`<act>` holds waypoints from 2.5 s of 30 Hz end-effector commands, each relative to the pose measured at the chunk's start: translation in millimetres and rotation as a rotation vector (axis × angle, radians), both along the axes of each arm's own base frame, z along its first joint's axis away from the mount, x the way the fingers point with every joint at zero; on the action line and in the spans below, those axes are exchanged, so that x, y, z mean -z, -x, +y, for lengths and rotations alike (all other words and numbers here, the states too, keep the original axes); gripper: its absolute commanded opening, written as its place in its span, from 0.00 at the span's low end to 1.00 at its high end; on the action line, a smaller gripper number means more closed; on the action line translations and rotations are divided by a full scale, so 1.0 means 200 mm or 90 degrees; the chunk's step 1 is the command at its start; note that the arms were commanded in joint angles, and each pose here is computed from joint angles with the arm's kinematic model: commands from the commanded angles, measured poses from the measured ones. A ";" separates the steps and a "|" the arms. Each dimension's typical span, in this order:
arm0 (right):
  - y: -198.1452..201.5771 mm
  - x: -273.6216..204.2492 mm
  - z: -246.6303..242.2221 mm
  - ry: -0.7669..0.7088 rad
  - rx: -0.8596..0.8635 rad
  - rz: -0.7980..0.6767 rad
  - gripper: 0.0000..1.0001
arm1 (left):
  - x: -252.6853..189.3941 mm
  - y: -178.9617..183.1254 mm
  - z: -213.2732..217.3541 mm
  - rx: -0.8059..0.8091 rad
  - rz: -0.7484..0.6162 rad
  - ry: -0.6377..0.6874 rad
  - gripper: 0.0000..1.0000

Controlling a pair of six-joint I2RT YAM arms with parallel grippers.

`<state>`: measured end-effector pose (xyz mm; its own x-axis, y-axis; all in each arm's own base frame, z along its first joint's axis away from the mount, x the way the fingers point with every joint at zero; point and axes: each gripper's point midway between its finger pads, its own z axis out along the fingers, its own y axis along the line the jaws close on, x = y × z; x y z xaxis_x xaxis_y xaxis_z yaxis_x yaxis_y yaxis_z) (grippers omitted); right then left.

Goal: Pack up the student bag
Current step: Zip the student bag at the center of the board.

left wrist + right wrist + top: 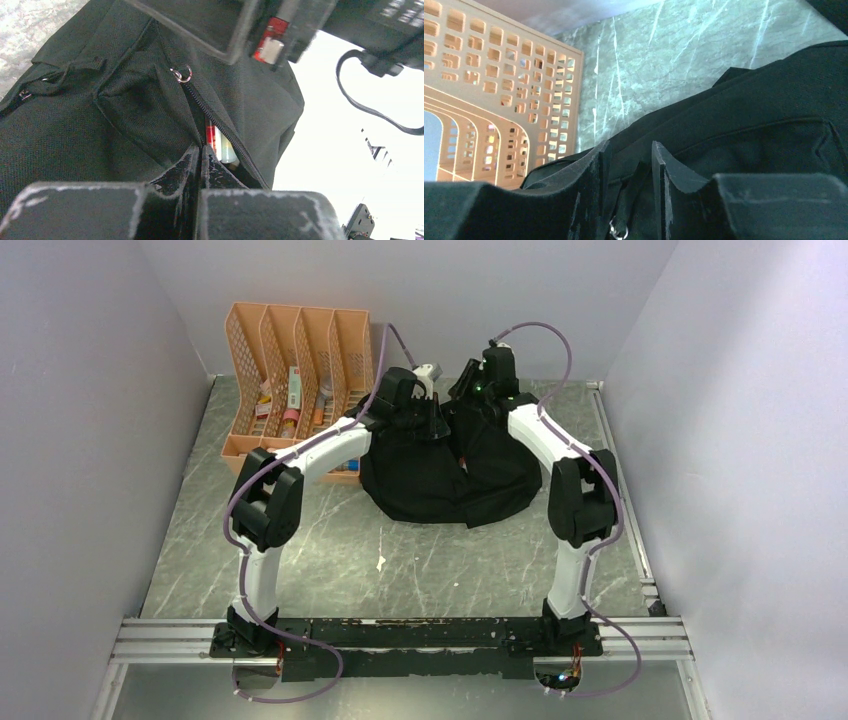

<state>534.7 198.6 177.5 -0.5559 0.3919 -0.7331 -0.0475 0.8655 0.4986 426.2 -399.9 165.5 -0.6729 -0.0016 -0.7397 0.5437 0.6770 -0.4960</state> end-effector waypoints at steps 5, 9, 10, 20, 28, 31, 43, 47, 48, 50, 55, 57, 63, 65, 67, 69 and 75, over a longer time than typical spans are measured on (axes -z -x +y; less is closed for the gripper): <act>-0.04 0.11 0.01 0.042 -0.044 0.051 0.39 | -0.06 0.05 -0.06 0.041 -0.026 0.024 0.05; -0.03 0.13 0.00 0.059 -0.047 0.064 0.39 | -0.05 0.07 -0.08 0.046 -0.032 0.012 0.05; -0.02 0.14 0.00 0.061 -0.049 0.067 0.39 | -0.05 0.07 -0.09 0.046 -0.032 0.012 0.05; -0.01 0.16 0.06 0.048 -0.102 0.090 0.21 | -0.03 0.10 -0.11 0.055 -0.030 0.006 0.05; -0.02 0.02 0.03 0.036 -0.087 0.012 0.00 | -0.03 0.11 -0.09 0.050 -0.033 0.000 0.05; -0.02 -0.09 0.03 0.029 -0.090 -0.052 0.00 | -0.03 0.11 -0.09 0.047 -0.029 -0.001 0.05; 0.13 -0.27 0.07 -0.024 -0.167 -0.203 0.00 | -0.06 0.07 -0.05 0.042 -0.022 0.025 0.05; 0.16 -0.25 0.08 -0.029 -0.186 -0.209 0.00 | -0.10 0.08 -0.05 0.048 -0.023 0.039 0.21; 0.17 -0.24 0.09 -0.029 -0.186 -0.208 0.00 | -0.11 0.08 -0.05 0.051 -0.024 0.047 0.24; 0.18 -0.23 0.09 -0.033 -0.187 -0.207 0.00 | -0.15 0.09 -0.04 0.051 -0.024 0.063 0.32; 0.20 -0.21 0.06 -0.033 -0.171 -0.205 0.00 | -0.30 0.13 0.05 0.016 -0.035 0.123 0.45; 0.21 -0.21 0.05 -0.034 -0.169 -0.205 0.00 | -0.32 0.14 0.11 -0.013 -0.023 0.151 0.41; 0.26 -0.18 0.07 -0.056 -0.186 -0.200 0.00 | -0.31 0.05 0.30 -0.115 0.016 0.209 0.31; 0.28 -0.18 0.07 -0.068 -0.189 -0.196 0.00 | -0.31 -0.01 0.31 -0.134 0.027 0.196 0.36; 0.30 -0.17 0.08 -0.082 -0.194 -0.192 0.00 | -0.31 -0.07 0.29 -0.146 0.035 0.188 0.42; 0.32 -0.17 0.09 -0.095 -0.193 -0.195 0.00 | -0.32 -0.11 0.26 -0.151 0.042 0.198 0.48; 0.35 -0.18 0.08 -0.110 -0.187 -0.208 0.00 | -0.27 -0.20 0.14 -0.139 0.106 0.220 0.52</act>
